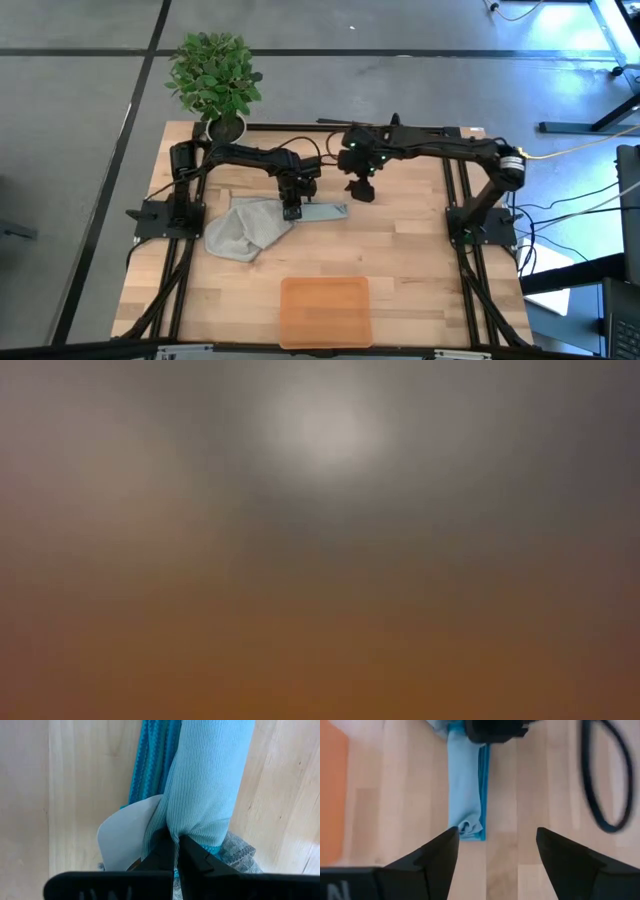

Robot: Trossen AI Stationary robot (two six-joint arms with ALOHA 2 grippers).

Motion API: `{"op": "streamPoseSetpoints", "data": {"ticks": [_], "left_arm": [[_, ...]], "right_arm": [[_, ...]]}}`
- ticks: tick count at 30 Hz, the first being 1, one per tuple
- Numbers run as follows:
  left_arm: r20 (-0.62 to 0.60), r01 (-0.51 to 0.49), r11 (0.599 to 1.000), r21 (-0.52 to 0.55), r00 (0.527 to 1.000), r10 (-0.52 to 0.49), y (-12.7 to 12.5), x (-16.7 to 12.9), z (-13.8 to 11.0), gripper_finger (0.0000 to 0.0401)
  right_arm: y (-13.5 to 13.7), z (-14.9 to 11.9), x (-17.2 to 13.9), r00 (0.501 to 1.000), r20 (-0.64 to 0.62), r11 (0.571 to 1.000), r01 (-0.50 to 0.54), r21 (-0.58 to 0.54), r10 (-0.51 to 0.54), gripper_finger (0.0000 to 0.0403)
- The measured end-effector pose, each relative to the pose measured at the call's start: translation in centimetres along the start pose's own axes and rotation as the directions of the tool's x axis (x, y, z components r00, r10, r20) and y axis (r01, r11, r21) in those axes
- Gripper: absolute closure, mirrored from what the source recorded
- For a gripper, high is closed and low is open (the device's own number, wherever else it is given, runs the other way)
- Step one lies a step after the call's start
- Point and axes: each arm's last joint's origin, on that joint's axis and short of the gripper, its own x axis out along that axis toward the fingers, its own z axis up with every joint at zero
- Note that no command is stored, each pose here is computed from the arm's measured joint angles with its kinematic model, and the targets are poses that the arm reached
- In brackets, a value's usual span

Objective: Roll microfiber towels into tight, uniform cylinder then place into a basket
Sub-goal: Roll the blue towel

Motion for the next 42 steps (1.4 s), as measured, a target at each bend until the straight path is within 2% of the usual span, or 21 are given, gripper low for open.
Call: {"op": "streamPoseSetpoints", "data": {"ticks": [4,15,20,24,28,34,42], "left_arm": [[0.0,0.0,1.0,0.0,1.0,0.0,0.0,0.0,0.0,0.0401],[0.001,-0.001,1.0,0.0,1.0,0.001,0.0,0.0,0.0,0.0401],[0.002,-0.001,1.0,0.001,1.0,0.001,0.0,0.0,0.0,0.0401],[0.002,-0.001,1.0,0.001,1.0,0.001,0.0,0.0,0.0,0.0401],[0.002,-0.001,1.0,0.001,1.0,0.001,0.0,0.0,0.0,0.0401],[0.002,-0.001,1.0,0.001,1.0,0.001,0.0,0.0,0.0,0.0401],[0.002,-0.001,1.0,0.001,1.0,0.001,0.0,0.0,0.0,0.0401]], "right_arm": [[1.1,0.1,-1.2,1.0,0.02,1.0,-0.007,0.027,0.006,0.0137],[4.3,1.1,-0.5,0.997,0.055,0.999,-0.045,-0.021,0.047,0.0137],[5.1,1.1,-0.4,0.991,0.059,0.992,-0.117,-0.052,0.12,0.0137],[5.2,1.4,0.0,0.994,0.072,0.994,-0.072,-0.08,0.078,0.0133],[5.1,1.5,0.7,0.995,0.059,0.995,-0.082,-0.05,0.085,0.0102],[4.9,1.4,2.6,0.997,0.012,0.997,-0.07,-0.011,0.07,0.0016],[4.8,1.6,6.4,0.998,-0.024,0.998,-0.058,-0.015,0.057,0.001]]}}
